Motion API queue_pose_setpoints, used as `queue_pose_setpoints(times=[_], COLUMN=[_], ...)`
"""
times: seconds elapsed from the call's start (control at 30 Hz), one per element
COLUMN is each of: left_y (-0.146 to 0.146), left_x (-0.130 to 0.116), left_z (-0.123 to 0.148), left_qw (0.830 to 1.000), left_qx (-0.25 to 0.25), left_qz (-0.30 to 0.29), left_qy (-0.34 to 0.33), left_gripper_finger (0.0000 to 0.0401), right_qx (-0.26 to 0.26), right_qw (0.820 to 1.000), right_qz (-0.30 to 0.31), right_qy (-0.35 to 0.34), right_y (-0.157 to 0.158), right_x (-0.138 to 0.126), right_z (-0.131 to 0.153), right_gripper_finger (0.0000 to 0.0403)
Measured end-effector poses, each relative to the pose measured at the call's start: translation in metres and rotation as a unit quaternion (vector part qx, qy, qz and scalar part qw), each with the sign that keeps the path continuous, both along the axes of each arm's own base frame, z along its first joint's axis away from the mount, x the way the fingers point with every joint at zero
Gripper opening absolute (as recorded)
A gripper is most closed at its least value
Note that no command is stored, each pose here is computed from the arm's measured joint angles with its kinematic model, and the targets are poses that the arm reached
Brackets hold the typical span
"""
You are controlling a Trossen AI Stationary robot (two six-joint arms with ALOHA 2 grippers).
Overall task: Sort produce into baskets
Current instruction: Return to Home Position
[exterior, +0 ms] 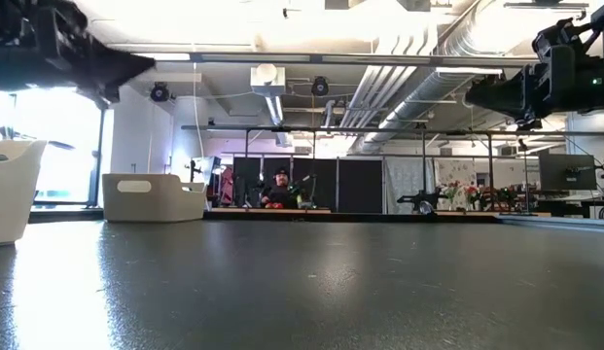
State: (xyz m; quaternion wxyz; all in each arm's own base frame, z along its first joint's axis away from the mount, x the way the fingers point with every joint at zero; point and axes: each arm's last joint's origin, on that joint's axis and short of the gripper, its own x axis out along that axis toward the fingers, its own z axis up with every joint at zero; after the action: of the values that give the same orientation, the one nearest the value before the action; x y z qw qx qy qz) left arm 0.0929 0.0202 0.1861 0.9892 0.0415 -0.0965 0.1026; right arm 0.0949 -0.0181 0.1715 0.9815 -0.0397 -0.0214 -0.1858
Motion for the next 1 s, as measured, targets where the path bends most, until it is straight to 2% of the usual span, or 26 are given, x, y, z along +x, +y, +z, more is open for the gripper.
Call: queue_pose_setpoints(times=[0.17,0.33,0.43,0.5,0.63,1.0], left_y=[0.001,0.001,0.002,0.002,0.002,0.002], left_x=[0.000,0.001,0.002,0.002,0.004,0.004], left_z=[-0.003,-0.004,-0.009,-0.013,-0.020,-0.021], left_qw=[1.000,0.999,0.998,0.997,0.994,0.993], left_qx=[-0.004,-0.030,-0.052,-0.060,-0.034,-0.041], left_qz=[0.017,0.011,0.010,0.011,0.016,0.016], left_qy=[0.016,0.014,0.037,0.056,0.105,0.111], left_gripper_finger=[0.0000,0.0000,0.0000,0.0000,0.0000,0.0000], right_qx=[-0.001,-0.001,-0.005,0.000,0.002,0.002], right_qw=[1.000,0.997,0.995,0.995,0.995,0.995], right_qz=[-0.022,-0.074,-0.099,-0.099,-0.099,-0.099], right_qy=[-0.001,-0.004,-0.002,-0.005,-0.005,-0.006], right_y=[-0.001,-0.004,-0.005,-0.005,-0.005,-0.005], right_x=[0.000,-0.002,-0.003,-0.003,-0.003,-0.003], right_z=[0.000,0.001,0.001,0.001,0.001,0.001], right_gripper_finger=[0.0000,0.0000,0.0000,0.0000,0.0000,0.0000])
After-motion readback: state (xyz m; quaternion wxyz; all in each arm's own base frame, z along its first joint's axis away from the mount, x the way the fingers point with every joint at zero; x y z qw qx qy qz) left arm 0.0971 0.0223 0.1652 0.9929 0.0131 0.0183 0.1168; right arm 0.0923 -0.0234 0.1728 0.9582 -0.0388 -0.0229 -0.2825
